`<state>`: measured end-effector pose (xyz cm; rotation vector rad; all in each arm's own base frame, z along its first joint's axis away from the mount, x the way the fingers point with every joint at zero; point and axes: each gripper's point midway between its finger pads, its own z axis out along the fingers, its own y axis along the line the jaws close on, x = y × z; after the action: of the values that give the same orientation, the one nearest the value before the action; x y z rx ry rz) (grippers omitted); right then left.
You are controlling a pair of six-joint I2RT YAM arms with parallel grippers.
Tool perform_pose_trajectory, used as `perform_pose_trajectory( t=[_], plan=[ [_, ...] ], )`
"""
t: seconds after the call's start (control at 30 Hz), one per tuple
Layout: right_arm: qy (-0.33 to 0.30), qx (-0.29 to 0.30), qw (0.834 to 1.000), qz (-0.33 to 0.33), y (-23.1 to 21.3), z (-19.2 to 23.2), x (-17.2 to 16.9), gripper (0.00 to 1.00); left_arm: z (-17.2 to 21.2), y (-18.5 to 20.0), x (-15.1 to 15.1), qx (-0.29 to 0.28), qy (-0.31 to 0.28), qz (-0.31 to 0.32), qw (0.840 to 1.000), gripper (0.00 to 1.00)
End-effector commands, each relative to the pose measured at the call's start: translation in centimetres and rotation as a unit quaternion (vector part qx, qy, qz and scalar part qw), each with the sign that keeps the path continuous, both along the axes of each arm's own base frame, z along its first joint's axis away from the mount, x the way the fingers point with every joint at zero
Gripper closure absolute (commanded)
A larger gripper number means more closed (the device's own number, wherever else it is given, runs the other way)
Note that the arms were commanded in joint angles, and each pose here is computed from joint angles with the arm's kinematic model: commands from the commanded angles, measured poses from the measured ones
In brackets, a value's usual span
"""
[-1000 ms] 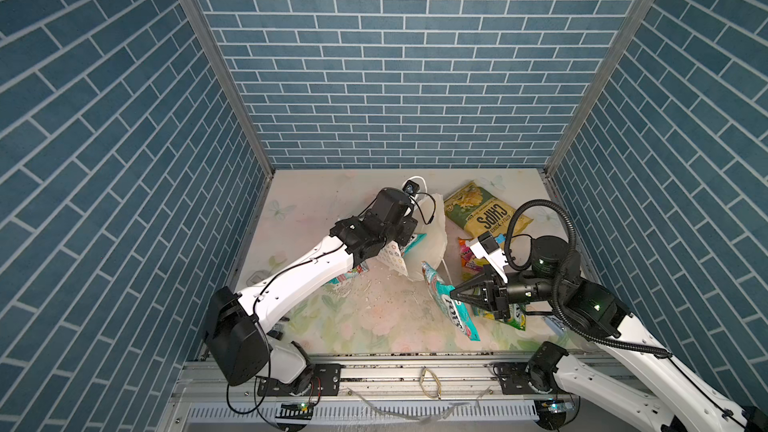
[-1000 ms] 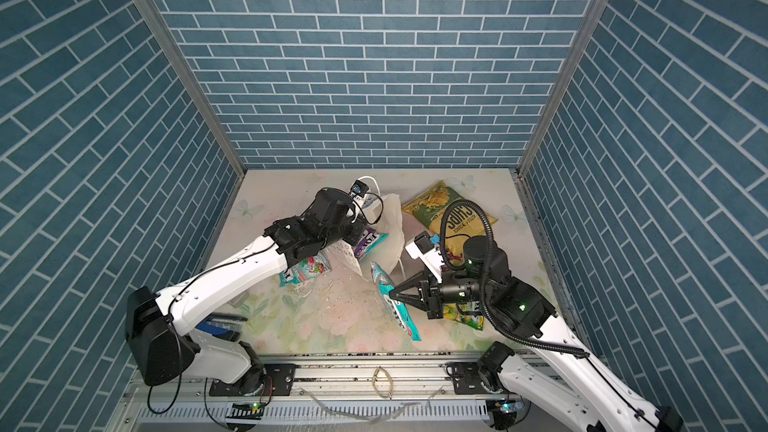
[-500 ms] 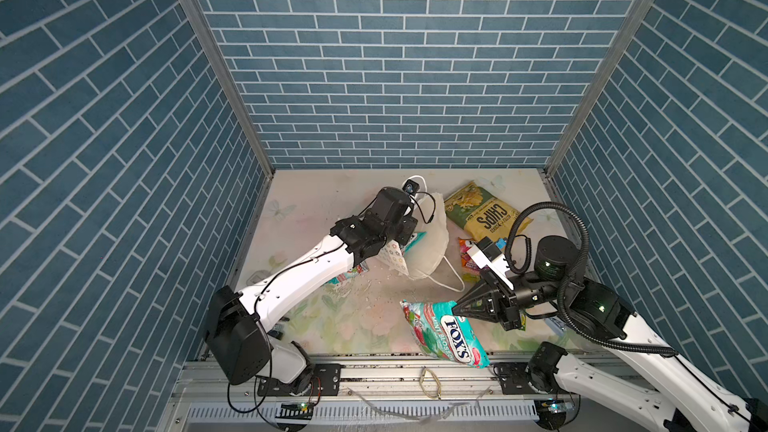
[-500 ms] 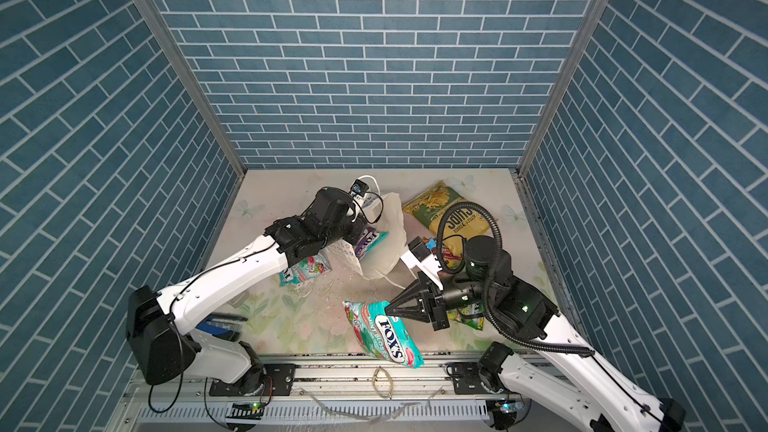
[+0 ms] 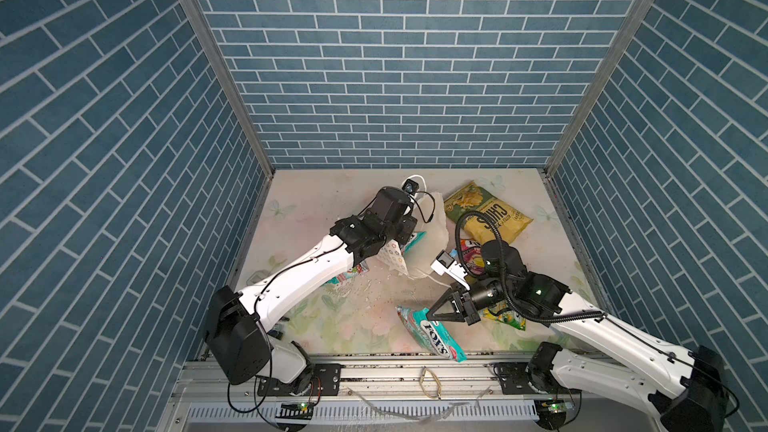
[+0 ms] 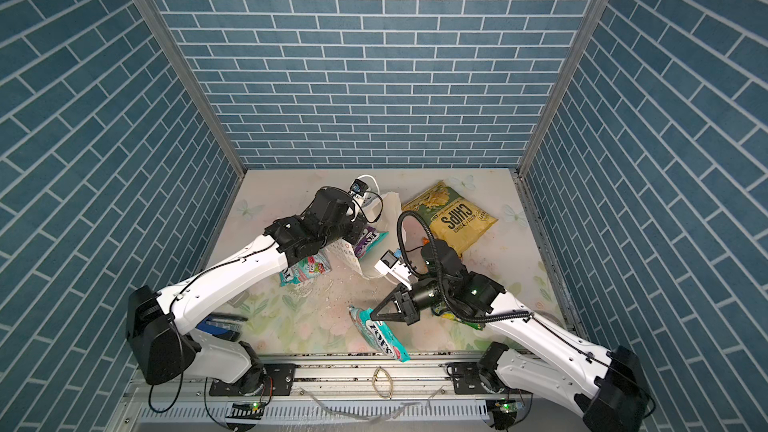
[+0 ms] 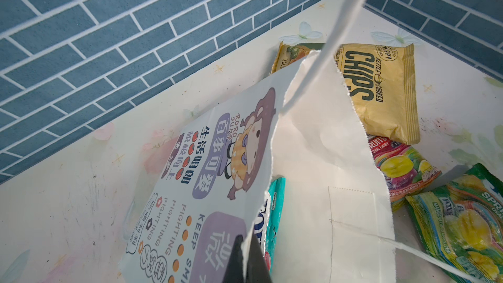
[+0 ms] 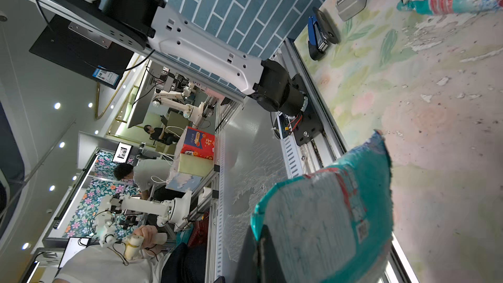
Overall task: Take the snacks out of the paper bag
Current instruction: 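Lower the teal mint pack to the table and open the right gripper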
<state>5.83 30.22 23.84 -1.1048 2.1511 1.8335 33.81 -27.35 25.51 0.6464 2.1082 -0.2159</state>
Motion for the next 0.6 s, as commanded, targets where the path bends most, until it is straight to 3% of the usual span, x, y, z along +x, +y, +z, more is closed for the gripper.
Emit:
perform_pose_trajectory(
  t=[0.0,0.37,0.57],
  plan=[
    [-0.009,0.051,0.999,-0.001,1.5,1.3,0.7,1.0,0.7,0.0,0.6,-0.008,-0.007,0.006,1.0,1.0],
    [0.026,0.058,0.998,-0.026,4.7,-2.4,3.8,1.0,0.9,0.4,0.4,-0.009,-0.01,0.004,1.0,1.0],
    [0.035,0.028,0.997,-0.055,5.8,-5.0,5.5,1.0,1.0,0.8,0.3,-0.009,-0.012,0.007,1.0,1.0]
  ],
)
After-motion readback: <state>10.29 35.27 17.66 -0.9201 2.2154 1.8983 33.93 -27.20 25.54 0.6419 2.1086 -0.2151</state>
